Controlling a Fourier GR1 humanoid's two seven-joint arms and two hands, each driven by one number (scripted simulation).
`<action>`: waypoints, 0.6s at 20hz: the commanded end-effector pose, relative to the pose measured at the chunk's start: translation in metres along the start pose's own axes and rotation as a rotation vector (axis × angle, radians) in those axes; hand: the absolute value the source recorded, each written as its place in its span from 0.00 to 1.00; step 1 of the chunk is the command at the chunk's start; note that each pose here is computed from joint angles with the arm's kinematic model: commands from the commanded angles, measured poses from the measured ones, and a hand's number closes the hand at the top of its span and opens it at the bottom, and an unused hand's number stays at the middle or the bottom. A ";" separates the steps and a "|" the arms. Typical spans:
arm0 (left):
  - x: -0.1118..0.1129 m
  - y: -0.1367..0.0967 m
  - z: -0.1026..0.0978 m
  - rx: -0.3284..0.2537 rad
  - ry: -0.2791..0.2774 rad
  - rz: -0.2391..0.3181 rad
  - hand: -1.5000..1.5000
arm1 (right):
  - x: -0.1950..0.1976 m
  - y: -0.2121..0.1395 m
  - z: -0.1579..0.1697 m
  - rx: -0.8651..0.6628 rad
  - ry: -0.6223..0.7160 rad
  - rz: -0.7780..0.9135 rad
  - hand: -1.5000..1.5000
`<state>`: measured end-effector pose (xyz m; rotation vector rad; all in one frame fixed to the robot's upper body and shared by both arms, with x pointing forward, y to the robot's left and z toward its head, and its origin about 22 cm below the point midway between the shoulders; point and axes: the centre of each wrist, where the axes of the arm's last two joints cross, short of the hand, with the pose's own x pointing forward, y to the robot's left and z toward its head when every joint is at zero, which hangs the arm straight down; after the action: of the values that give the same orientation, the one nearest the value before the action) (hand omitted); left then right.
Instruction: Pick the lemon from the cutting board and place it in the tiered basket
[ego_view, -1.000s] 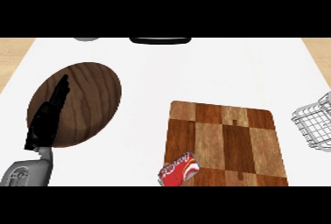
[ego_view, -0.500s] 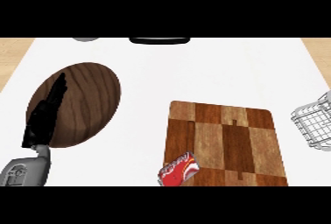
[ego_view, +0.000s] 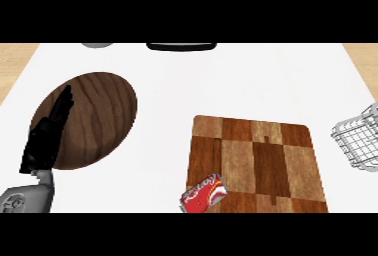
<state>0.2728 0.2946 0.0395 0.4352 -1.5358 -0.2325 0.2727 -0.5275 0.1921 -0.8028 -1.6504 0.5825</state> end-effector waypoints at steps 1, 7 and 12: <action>0.002 -0.016 -0.001 -0.003 -0.011 0.010 0.50 | 0.001 -0.043 0.010 -0.109 0.006 -0.056 0.00; -0.009 -0.004 -0.010 0.001 -0.003 -0.005 0.50 | -0.019 -0.103 0.043 -0.081 0.183 -0.149 0.00; -0.001 0.014 -0.011 0.000 -0.010 0.009 0.50 | -0.042 -0.136 0.095 -0.061 0.241 -0.187 0.00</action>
<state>0.2797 0.2958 0.0362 0.4322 -1.5456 -0.2295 0.1948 -0.6202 0.2404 -0.7553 -1.5294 0.3334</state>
